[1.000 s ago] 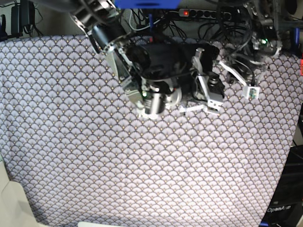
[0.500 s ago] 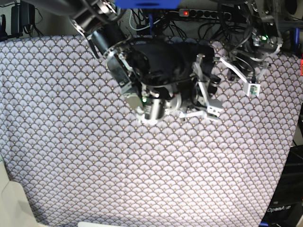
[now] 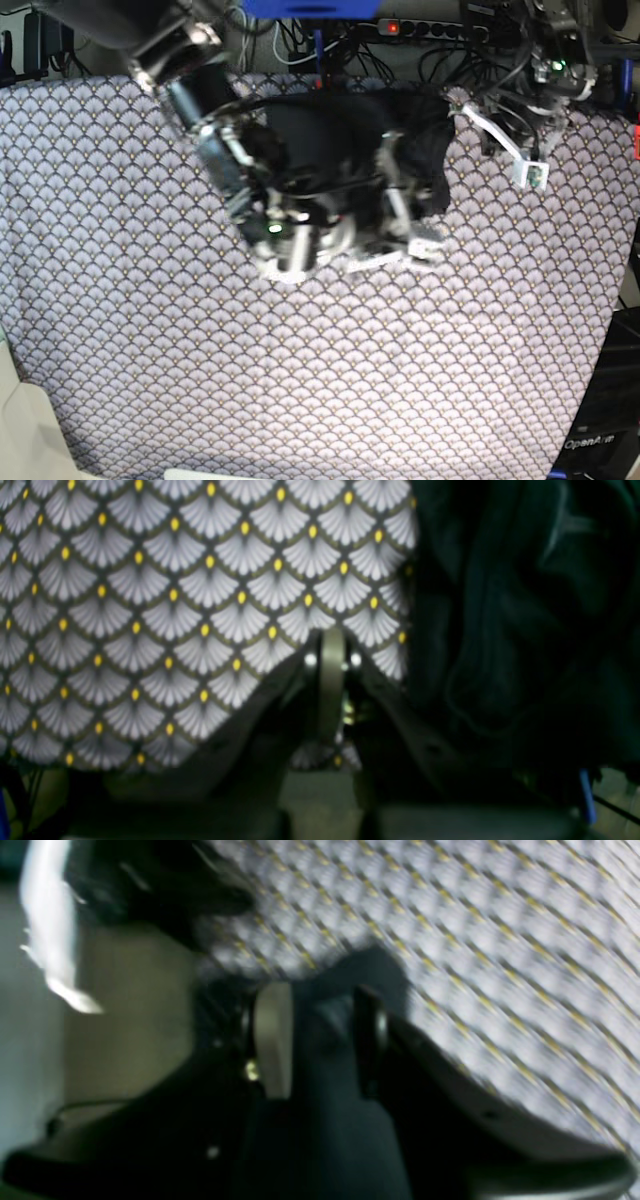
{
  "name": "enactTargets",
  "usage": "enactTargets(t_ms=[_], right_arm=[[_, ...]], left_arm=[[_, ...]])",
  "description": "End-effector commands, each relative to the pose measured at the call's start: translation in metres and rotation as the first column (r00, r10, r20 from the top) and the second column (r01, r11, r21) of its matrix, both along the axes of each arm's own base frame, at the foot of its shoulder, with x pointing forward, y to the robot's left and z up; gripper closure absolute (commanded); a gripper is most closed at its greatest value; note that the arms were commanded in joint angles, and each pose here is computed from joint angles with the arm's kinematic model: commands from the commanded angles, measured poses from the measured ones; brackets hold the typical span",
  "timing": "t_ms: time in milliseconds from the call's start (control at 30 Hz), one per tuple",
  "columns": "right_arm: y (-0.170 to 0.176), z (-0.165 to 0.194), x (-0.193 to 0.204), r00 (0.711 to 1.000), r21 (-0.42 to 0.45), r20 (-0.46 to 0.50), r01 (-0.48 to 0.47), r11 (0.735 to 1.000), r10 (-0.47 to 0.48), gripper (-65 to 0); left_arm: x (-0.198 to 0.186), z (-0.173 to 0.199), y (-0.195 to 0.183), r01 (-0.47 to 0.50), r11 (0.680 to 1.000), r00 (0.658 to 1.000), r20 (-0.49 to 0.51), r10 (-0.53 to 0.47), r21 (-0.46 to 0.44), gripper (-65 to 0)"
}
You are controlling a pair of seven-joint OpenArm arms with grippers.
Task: Fold the T-shirt properly
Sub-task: 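Open the right gripper and withdraw it from the folded bundle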
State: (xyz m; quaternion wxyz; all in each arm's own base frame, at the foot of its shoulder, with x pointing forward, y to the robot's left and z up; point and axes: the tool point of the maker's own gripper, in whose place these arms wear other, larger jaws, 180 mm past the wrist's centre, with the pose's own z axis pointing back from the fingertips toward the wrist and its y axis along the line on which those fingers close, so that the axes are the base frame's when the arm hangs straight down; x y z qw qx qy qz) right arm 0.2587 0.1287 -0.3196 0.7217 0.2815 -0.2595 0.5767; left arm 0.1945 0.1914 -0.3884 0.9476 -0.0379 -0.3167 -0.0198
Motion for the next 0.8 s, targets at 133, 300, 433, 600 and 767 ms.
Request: enactTargets(t_ms=[133,300,433,600,767], right_arm=[[-0.054,0.028,0.032,0.985,-0.033,0.165,0.058,0.998,-0.052,-3.0],[-0.132,0.018,0.055,0.962,-0.119,0.198,0.213,0.970,-0.187,0.0],[-0.177,0.005,0.056,0.941,-0.137,0.179,0.312,0.940,-0.286,0.0],[-0.194,-0.013,0.039,0.929,-0.122,0.120,0.365,0.923,-0.351,0.0],[-0.190,-0.026,0.022,0.933,-0.115,0.072,0.358,0.927,-0.352,0.0]], left_arm=[[-0.022,0.001,0.014,0.042,0.997,0.998,-0.037,-0.040,0.057,0.0],[-0.059,-0.011,0.023,0.072,0.994,0.989,-0.138,-0.060,0.082,0.0],[-0.081,-0.020,0.013,0.110,0.992,0.976,-0.198,-0.096,0.064,0.0],[-0.091,-0.028,-0.020,0.179,0.984,0.959,-0.222,-0.176,-0.005,0.0],[-0.078,-0.024,-0.052,0.229,0.972,0.955,-0.181,-0.236,-0.060,0.0]])
